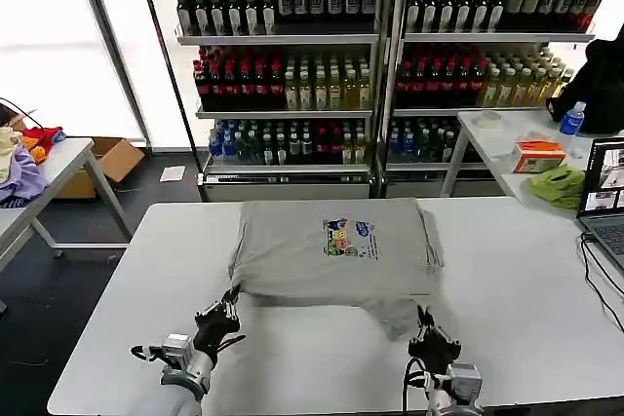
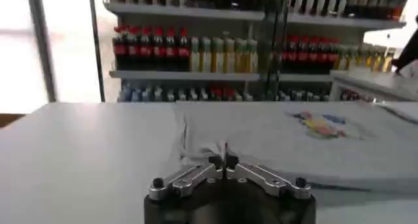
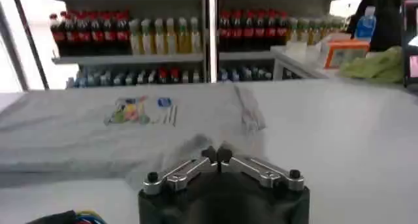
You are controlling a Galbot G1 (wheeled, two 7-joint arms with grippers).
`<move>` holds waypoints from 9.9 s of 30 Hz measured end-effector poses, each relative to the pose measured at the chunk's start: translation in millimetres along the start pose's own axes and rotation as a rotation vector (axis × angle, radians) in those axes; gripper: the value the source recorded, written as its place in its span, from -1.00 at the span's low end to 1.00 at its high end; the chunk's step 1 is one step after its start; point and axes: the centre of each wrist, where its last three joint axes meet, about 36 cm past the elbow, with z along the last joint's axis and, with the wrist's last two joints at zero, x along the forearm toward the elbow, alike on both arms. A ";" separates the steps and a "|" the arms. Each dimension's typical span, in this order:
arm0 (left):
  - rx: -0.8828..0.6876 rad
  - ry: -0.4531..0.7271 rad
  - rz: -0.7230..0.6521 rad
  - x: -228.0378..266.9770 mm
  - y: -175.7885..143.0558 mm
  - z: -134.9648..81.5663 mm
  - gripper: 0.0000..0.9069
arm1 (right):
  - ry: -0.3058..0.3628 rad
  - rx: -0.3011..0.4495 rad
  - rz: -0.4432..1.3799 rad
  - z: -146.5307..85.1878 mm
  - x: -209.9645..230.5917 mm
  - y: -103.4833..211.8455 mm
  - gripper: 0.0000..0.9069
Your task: Fold and organize the clothes.
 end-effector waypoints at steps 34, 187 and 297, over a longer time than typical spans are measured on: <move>0.030 0.039 0.016 -143.1 16.9 -36.1 -1.00 | -0.023 0.078 -0.005 -36.6 -186.9 1.5 -1.00; -0.029 0.171 -0.055 71.9 -18.1 -5.7 -0.98 | 0.231 0.077 0.186 32.7 26.4 -28.5 -1.00; -0.100 0.293 0.114 -184.4 85.4 -59.3 0.33 | 0.296 0.131 -0.061 -46.0 -330.2 -25.9 1.00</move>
